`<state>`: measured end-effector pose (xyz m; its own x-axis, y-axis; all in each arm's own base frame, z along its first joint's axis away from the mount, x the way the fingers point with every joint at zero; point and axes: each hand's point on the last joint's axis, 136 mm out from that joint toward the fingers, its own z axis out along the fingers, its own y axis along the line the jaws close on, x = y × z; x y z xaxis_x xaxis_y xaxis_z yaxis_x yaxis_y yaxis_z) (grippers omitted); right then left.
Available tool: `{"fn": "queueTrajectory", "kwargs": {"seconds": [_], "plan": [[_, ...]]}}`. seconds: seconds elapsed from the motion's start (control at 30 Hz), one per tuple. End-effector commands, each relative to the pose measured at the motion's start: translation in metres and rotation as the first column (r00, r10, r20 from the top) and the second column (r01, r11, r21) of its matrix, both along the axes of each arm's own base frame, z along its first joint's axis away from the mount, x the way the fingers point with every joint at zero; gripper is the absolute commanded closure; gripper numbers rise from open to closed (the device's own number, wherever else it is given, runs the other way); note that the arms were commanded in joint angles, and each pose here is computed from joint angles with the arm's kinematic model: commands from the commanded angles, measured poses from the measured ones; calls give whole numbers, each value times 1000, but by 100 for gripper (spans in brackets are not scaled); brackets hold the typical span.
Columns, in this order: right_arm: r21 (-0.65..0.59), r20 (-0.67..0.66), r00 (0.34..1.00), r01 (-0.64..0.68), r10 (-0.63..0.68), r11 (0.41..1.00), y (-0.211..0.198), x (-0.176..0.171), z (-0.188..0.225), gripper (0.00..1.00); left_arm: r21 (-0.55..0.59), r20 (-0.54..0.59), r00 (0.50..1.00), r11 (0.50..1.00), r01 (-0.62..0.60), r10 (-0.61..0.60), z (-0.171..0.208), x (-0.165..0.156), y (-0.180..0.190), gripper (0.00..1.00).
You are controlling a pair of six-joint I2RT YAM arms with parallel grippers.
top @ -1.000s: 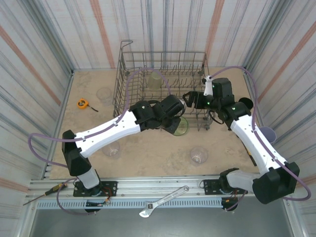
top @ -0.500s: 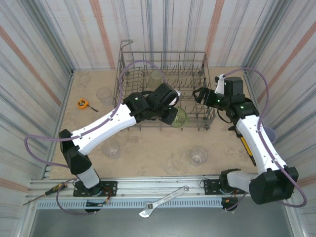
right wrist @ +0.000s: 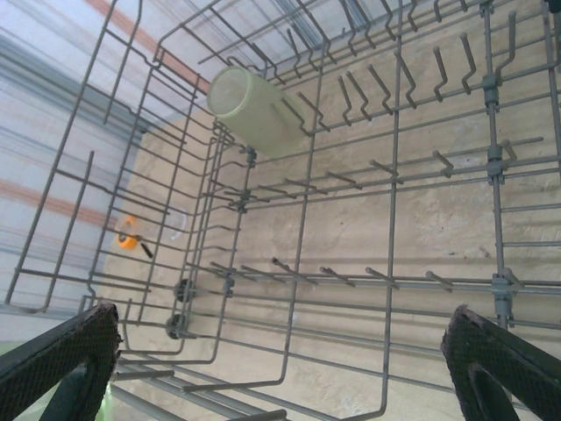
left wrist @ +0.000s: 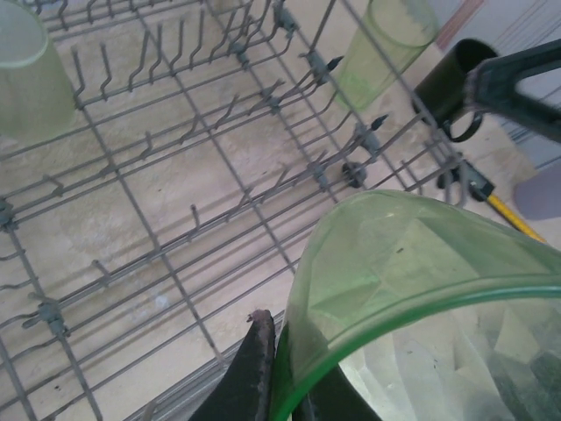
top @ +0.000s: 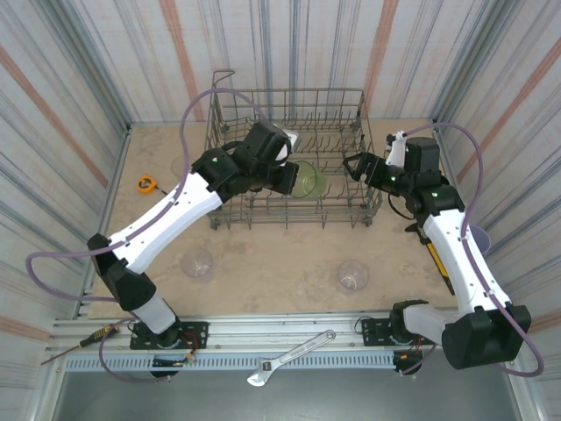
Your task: Load the cups into the dish rack
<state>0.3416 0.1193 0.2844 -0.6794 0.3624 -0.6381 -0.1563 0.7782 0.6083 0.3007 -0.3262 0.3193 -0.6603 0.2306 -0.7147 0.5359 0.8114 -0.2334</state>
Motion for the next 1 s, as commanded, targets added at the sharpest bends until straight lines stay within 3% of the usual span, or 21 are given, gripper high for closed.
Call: {"fn": "queueTrajectory", "kwargs": {"seconds": [0.0,0.23,0.47,0.67,0.97], "plan": [[49,14,1000,-11,11,999,4,-1,9,1,-89,18,1000,996,7,-5,22,-3,2,100],[79,41,999,-28,25,996,8,-1,18,1,-183,-16,1000,983,-20,17,27,22,12,100],[137,70,995,-82,73,987,20,5,22,1,-258,-120,992,963,-79,49,6,53,28,100],[211,87,989,-135,119,968,33,12,24,1,-409,-219,975,906,-110,20,-10,76,29,100],[319,113,970,-239,214,917,63,21,25,1,-544,-326,940,832,-105,-95,-15,102,28,100]]}}
